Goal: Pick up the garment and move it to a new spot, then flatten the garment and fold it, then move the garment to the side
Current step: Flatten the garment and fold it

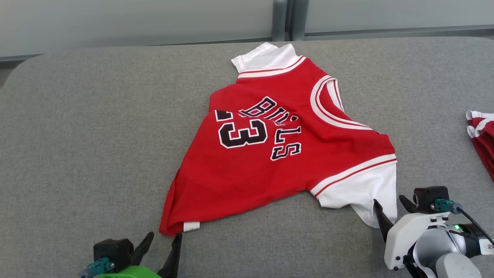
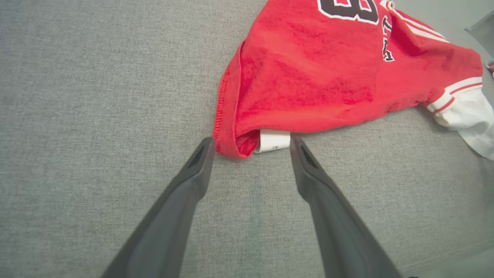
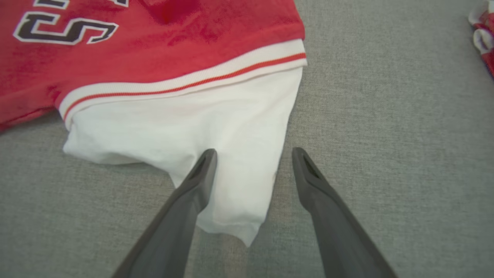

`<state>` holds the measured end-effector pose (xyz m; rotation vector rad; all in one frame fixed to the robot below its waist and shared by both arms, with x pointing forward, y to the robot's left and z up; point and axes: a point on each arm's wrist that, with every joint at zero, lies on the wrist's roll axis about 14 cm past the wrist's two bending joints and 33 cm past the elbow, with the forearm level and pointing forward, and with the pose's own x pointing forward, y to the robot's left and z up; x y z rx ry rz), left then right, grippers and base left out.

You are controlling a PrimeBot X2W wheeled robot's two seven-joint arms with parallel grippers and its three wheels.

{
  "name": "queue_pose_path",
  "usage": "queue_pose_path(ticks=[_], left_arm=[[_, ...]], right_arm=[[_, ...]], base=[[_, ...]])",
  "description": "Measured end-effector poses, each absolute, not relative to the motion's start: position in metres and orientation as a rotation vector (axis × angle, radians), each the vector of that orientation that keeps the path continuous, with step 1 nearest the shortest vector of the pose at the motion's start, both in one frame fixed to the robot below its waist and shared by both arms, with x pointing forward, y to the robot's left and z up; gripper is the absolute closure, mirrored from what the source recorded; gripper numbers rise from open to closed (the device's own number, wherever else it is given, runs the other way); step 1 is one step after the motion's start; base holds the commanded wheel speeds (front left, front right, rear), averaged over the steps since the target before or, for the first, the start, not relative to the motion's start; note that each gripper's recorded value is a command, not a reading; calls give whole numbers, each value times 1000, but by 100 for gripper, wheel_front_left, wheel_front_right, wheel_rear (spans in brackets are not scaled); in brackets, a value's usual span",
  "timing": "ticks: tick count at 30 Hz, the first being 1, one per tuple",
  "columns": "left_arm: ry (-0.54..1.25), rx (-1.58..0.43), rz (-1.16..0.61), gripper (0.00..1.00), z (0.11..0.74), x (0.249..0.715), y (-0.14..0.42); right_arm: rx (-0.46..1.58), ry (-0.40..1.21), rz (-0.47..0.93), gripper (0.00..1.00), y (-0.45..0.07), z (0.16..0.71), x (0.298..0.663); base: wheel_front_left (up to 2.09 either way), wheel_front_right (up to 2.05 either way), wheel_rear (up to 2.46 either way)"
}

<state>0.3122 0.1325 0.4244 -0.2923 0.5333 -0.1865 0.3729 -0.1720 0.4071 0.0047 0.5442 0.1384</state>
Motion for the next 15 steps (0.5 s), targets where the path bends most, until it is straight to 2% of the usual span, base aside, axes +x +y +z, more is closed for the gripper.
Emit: queue_pose_path(ticks=[6, 15], left_arm=[[570, -275, -167, 0, 414, 311, 137], [577, -252, -182, 0, 404, 327, 130]], right_arm=[[15, 612, 153, 0, -167, 395, 366], [30, 625, 167, 0, -160, 390, 366]], base=[[0, 0, 0], [0, 0, 0]])
